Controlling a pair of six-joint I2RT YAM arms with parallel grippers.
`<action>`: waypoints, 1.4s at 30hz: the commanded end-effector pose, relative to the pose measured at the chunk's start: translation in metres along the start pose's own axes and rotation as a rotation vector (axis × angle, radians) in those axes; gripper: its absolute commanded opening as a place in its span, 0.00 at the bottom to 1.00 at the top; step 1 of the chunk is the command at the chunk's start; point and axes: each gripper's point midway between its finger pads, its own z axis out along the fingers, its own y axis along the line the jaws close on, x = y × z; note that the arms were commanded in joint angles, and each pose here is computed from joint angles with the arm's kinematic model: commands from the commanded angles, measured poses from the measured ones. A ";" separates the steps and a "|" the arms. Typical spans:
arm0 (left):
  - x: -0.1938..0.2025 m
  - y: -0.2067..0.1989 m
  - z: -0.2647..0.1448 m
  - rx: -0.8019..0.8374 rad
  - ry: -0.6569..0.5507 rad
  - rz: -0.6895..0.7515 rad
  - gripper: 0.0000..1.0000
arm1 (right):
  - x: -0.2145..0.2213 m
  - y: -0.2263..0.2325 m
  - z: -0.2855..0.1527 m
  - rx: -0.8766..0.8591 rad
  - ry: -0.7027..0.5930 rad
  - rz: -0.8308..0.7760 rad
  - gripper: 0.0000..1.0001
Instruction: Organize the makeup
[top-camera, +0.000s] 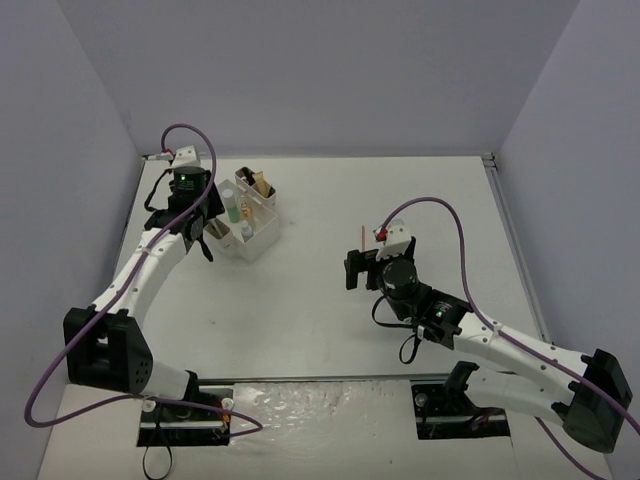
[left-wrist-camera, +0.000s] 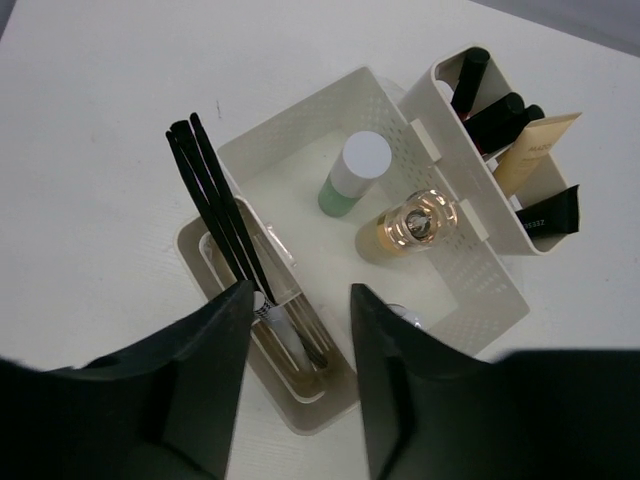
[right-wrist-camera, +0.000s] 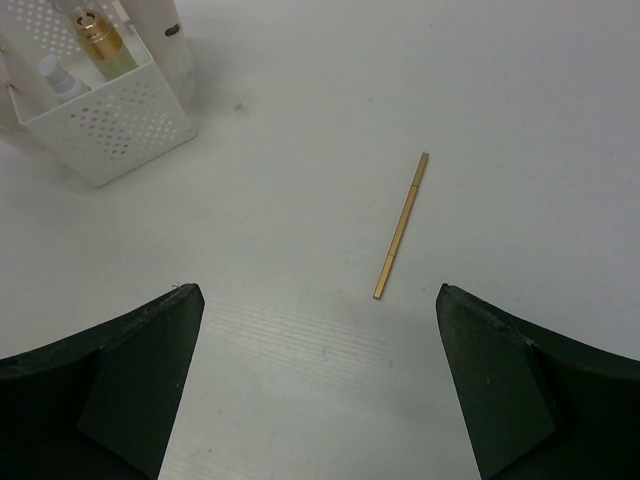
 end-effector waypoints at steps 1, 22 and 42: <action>-0.039 -0.001 -0.016 0.006 -0.135 -0.057 0.49 | -0.006 -0.005 0.007 0.044 -0.029 0.040 1.00; -0.101 0.006 -0.123 0.070 -0.285 -0.026 0.97 | 0.074 -0.061 0.101 0.289 0.337 0.164 0.84; -0.103 -0.002 -0.148 0.164 -0.295 -0.040 0.97 | 0.146 -0.060 0.126 0.301 0.501 0.121 0.00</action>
